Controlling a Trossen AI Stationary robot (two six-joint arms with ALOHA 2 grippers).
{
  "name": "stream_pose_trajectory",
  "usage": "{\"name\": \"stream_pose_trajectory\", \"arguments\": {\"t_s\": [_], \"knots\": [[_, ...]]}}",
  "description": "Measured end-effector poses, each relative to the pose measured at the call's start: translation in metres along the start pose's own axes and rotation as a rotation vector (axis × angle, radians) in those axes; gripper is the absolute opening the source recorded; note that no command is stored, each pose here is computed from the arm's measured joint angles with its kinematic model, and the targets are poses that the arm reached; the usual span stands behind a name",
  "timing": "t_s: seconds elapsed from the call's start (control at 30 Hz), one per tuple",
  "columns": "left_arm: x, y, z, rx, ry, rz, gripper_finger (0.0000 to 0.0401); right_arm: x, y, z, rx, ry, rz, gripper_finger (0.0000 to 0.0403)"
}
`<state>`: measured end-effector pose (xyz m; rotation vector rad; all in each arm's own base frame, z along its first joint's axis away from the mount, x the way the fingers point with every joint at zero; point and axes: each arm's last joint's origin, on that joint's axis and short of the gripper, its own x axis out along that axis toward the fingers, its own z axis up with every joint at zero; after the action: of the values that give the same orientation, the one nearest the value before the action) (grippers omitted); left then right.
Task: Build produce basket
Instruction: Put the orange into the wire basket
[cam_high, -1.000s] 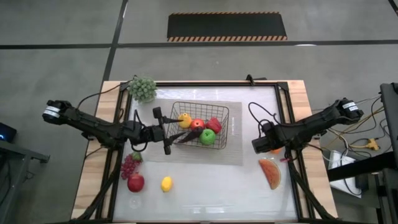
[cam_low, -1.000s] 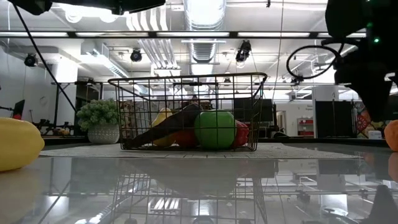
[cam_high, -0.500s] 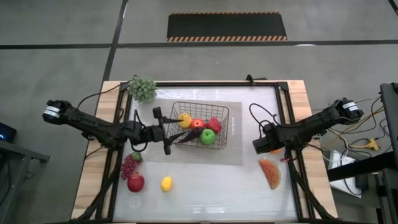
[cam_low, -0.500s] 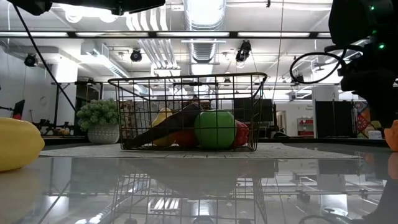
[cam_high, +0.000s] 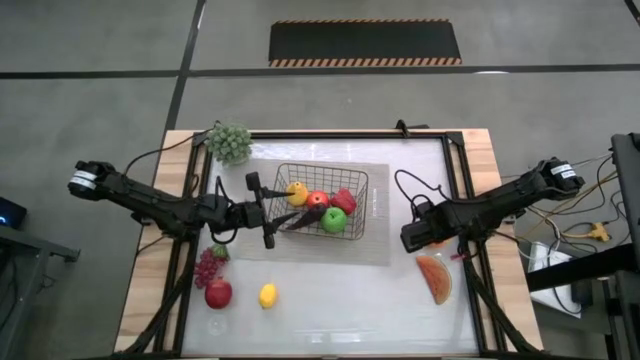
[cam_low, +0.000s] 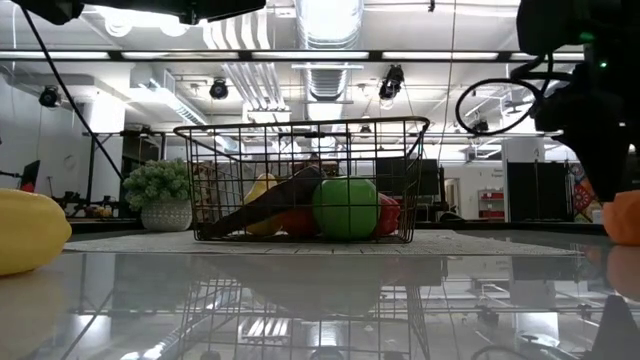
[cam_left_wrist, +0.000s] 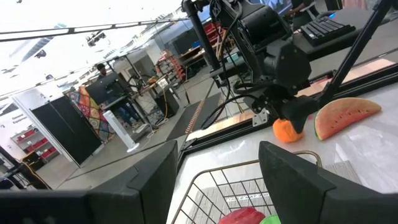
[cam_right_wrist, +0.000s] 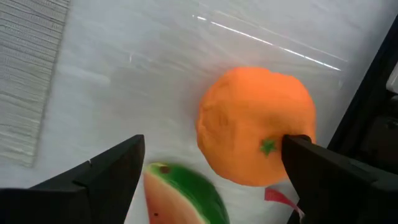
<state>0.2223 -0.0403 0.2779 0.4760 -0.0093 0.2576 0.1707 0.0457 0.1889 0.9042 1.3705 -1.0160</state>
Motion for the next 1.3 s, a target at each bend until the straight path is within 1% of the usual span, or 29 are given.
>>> {"name": "stream_pose_trajectory", "arguments": {"t_s": [0.13, 0.27, 0.37, 0.57, 0.77, 0.87, 1.1, 1.2, 1.3], "knots": [[0.0, 0.0, 0.0, 0.0, 0.0, 0.0, 0.0208, -0.008, 0.001, 0.001, -0.011, -0.025, 0.025, 0.0359], [0.0, 0.0, 0.0, 0.0, 0.0, 0.0, 0.0208, -0.011, -0.001, 0.001, -0.01, -0.025, -0.001, 0.0359], [0.0, 0.0, 0.0, 0.0, 0.0, 0.0, 0.0208, -0.01, -0.003, 0.002, -0.003, -0.023, -0.018, 0.0359], [0.0, 0.0, 0.0, 0.001, 0.001, 0.0, 0.0208, -0.006, -0.003, 0.003, -0.001, -0.024, -0.014, 0.0359], [0.0, 0.0, 0.0, 0.001, 0.001, 0.0, 0.0208, 0.006, -0.004, 0.003, 0.0, -0.025, 0.007, 0.0356], [0.0, 0.0, 0.0, 0.001, 0.001, -0.001, 0.0208, 0.008, -0.004, 0.003, -0.003, -0.025, 0.006, 0.0334], [0.0, 0.0, 0.0, 0.001, 0.001, -0.001, 0.0208, 0.008, -0.004, 0.003, -0.003, -0.024, 0.009, 0.0239], [0.0, 0.0, -0.001, 0.001, 0.001, -0.001, 0.0208, 0.007, -0.004, 0.003, -0.003, -0.02, 0.011, 0.0221], [0.0, 0.0, -0.001, 0.002, 0.002, -0.001, 0.0208, 0.002, -0.003, 0.003, -0.003, -0.011, 0.008, 0.022]]}}
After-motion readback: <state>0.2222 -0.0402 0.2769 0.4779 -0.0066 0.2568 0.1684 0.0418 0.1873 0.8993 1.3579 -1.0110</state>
